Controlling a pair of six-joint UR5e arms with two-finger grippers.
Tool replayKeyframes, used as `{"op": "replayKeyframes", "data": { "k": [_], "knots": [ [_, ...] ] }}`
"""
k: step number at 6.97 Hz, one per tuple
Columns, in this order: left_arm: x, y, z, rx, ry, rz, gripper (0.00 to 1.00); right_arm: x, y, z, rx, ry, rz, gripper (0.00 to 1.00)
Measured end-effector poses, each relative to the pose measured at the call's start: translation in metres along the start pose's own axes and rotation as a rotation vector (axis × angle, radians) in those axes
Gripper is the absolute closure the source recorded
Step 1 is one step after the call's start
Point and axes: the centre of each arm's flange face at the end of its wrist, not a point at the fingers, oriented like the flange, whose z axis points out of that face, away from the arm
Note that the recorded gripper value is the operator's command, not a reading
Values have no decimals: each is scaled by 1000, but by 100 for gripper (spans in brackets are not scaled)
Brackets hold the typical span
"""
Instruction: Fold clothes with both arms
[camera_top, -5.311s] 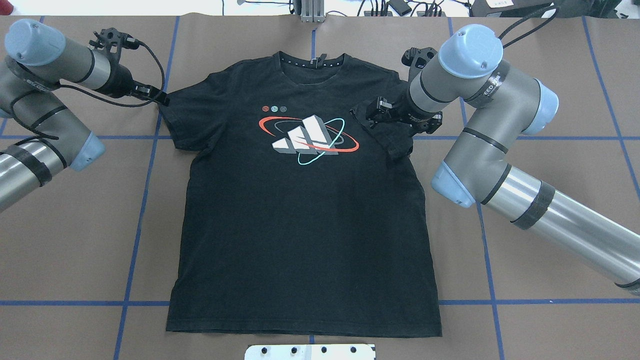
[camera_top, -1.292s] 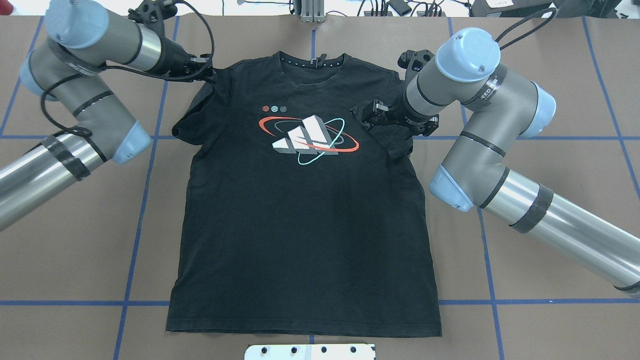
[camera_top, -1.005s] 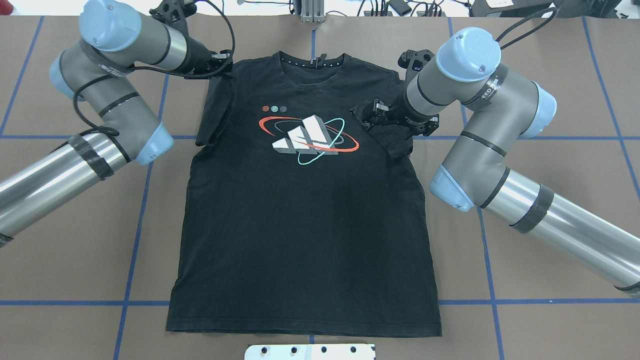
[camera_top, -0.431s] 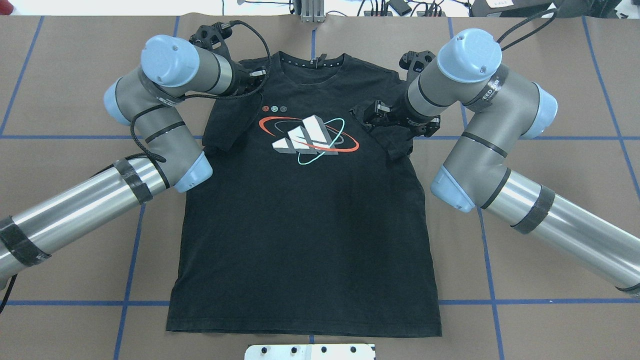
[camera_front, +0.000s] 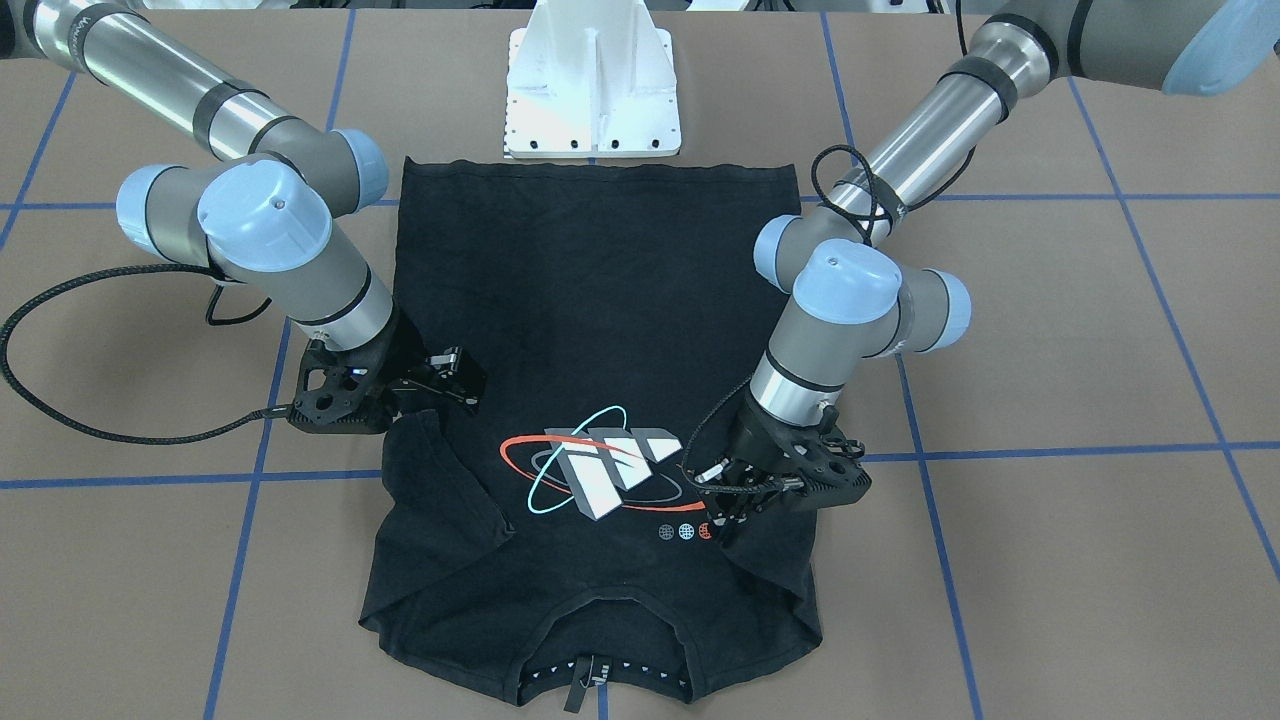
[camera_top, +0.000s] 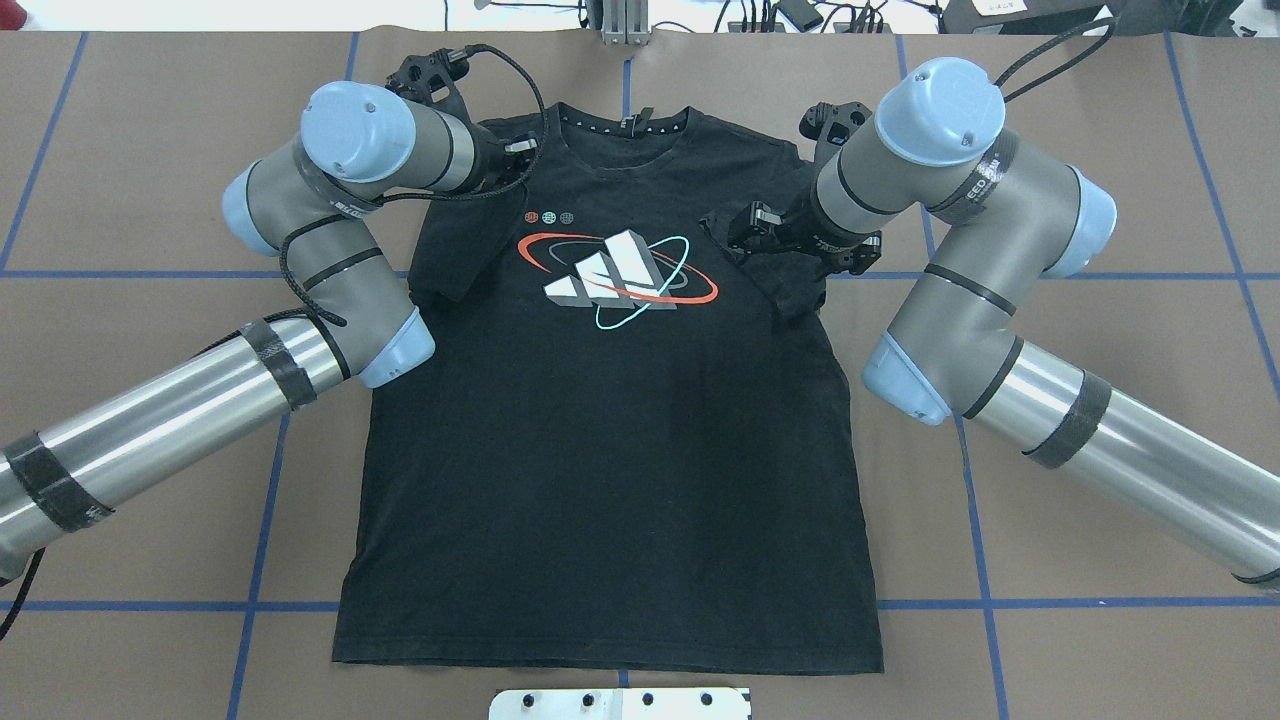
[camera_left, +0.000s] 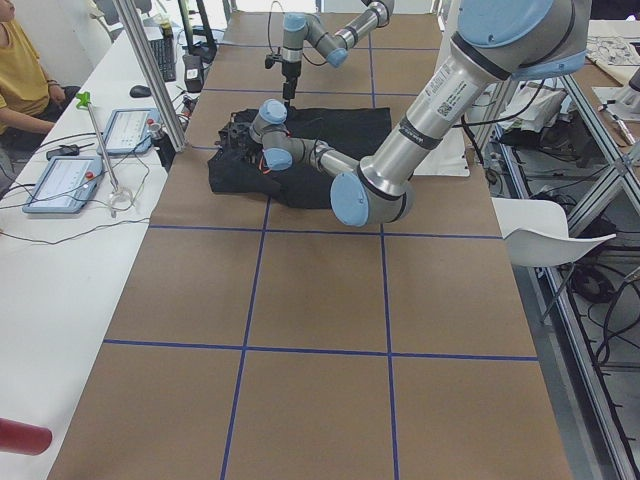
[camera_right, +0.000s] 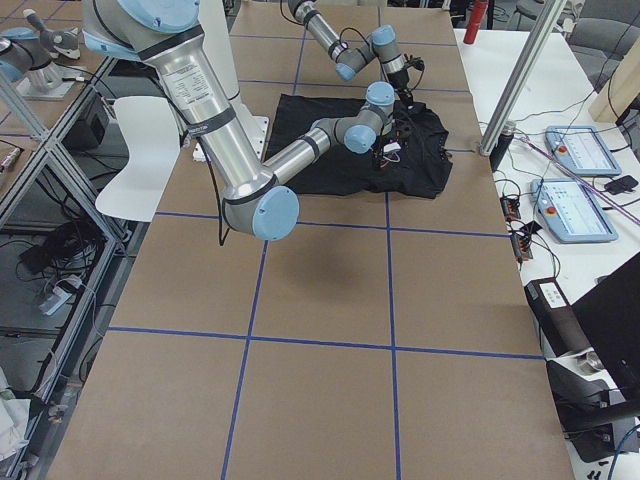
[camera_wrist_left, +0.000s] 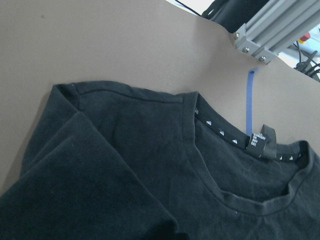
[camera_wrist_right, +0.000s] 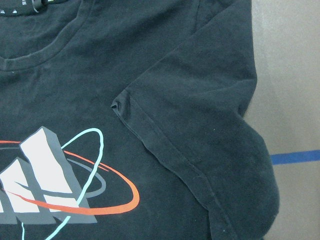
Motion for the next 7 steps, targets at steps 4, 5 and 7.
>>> {"op": "replayKeyframes", "data": {
  "k": [4, 5, 7],
  "knots": [
    [-11, 10, -74, -92, 120, 17, 0, 23, 44, -20, 33, -19, 203, 0],
    [-33, 21, -100, -112, 141, 24, 0, 34, 81, -16, 74, -9, 296, 0],
    [-55, 39, -144, -134, 184, 39, 0, 62, 169, -7, 108, 12, 479, 1]
  ]
}}
